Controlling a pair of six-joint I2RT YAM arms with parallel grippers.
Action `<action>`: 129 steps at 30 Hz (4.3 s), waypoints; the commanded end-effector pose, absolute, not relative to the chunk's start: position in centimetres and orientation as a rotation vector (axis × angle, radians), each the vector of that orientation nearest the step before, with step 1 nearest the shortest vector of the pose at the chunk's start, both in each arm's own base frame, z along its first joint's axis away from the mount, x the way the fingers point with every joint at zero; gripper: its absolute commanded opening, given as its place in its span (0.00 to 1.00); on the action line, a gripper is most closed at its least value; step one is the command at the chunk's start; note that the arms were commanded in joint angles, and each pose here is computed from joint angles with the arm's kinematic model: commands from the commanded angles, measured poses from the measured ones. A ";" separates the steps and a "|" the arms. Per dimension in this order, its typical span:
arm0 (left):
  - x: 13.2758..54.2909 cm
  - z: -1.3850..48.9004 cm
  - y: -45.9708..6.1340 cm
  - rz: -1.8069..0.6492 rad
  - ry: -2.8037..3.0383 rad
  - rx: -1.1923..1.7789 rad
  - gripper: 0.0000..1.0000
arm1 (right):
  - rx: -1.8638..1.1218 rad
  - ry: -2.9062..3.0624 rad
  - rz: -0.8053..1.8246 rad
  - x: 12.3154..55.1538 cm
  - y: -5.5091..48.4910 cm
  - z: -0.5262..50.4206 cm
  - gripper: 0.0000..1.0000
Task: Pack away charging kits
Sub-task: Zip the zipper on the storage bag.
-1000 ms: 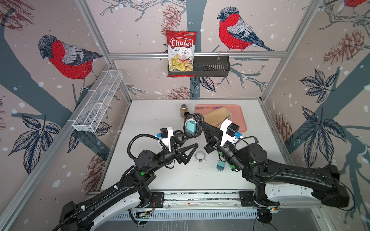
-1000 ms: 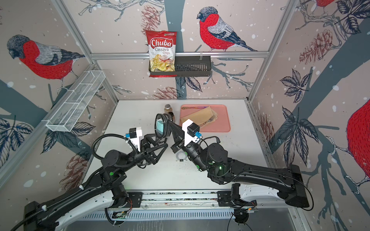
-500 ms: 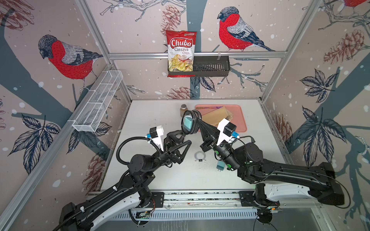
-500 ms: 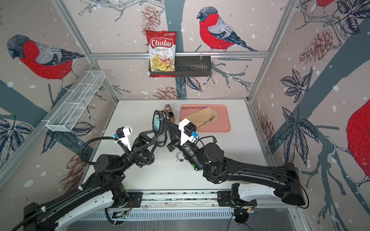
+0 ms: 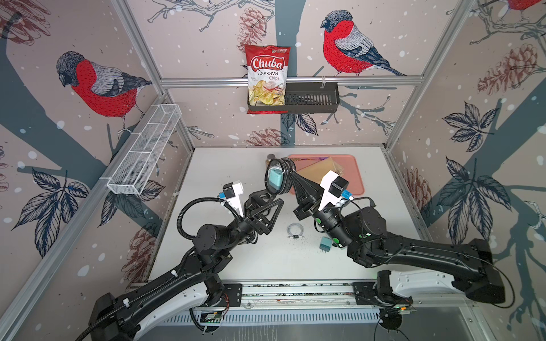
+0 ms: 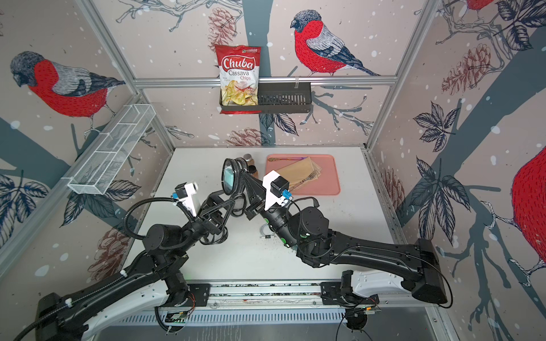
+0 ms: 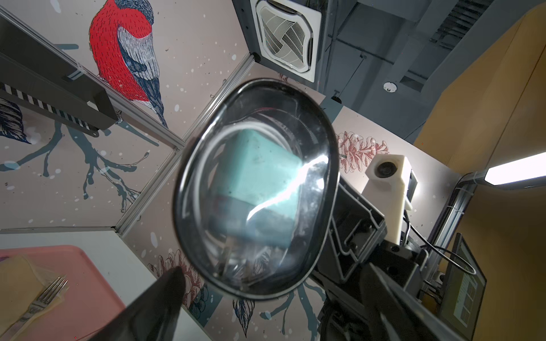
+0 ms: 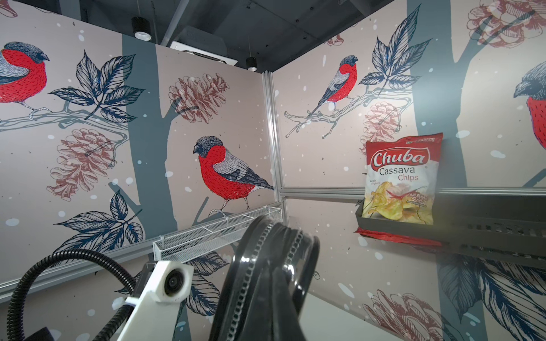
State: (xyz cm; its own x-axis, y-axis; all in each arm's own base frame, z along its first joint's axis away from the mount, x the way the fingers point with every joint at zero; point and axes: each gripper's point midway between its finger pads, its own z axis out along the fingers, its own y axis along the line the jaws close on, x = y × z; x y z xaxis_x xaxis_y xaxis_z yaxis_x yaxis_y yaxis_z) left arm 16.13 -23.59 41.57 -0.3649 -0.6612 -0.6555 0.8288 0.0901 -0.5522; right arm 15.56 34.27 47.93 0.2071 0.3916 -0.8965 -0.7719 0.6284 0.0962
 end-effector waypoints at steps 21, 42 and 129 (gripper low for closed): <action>16.3 45.2 -22.4 -1.723 0.943 0.091 0.93 | -0.361 1.037 0.997 16.4 34.7 47.7 0.00; 15.9 45.3 -21.4 -1.712 0.913 0.076 0.81 | -0.305 1.073 1.034 17.1 35.8 45.4 0.00; 17.4 40.0 -28.5 -1.297 1.595 0.537 0.00 | -0.664 1.192 0.650 19.7 26.9 34.6 0.53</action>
State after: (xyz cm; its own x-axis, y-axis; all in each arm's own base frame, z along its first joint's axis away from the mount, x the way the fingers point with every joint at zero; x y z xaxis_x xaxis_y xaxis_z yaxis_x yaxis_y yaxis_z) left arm 17.38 -28.56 39.24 -0.4529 -0.2379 -0.8593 0.7971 0.3237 -0.5097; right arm 20.08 26.93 35.91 0.1949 0.1790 -0.9644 -0.7784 0.6265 -0.0410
